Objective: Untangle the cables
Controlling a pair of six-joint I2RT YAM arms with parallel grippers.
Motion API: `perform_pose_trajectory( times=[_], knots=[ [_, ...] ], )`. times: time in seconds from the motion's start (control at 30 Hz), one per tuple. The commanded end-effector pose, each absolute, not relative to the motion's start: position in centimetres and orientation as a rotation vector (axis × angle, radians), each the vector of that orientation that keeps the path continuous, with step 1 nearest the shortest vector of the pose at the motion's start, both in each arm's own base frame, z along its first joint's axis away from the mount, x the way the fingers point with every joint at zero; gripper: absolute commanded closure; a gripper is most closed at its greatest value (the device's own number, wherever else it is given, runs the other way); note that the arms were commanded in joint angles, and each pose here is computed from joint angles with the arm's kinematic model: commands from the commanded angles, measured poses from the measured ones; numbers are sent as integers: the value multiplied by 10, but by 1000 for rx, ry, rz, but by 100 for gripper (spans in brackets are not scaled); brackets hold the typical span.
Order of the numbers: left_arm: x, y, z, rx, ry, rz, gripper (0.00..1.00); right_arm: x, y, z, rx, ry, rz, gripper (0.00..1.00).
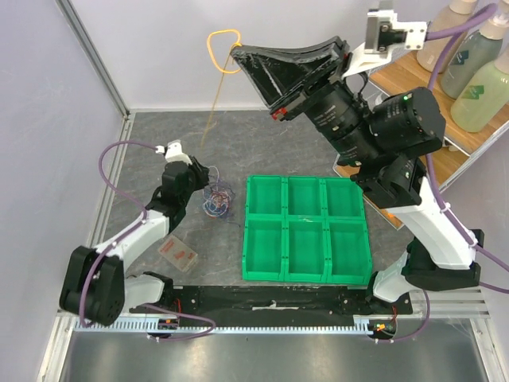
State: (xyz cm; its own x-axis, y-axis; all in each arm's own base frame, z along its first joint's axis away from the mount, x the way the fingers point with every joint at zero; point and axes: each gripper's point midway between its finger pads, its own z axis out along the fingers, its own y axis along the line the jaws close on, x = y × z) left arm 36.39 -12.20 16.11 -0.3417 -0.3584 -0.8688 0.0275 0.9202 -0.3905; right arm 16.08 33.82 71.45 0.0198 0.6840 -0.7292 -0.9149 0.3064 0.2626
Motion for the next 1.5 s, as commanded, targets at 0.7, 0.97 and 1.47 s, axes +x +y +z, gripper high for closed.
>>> perform_pose_trajectory(
  times=[0.7,0.97,1.47],
  knots=[
    [398,-40,153,-620,2064,-529,38,204,294,696,-227,912,839,100],
    [391,-97,205,-402,2039,-999,27,240,292,590,-311,1189,541,100],
    [373,-117,219,-237,1999,-1141,26,244,252,655,-263,1143,376,100]
  ],
)
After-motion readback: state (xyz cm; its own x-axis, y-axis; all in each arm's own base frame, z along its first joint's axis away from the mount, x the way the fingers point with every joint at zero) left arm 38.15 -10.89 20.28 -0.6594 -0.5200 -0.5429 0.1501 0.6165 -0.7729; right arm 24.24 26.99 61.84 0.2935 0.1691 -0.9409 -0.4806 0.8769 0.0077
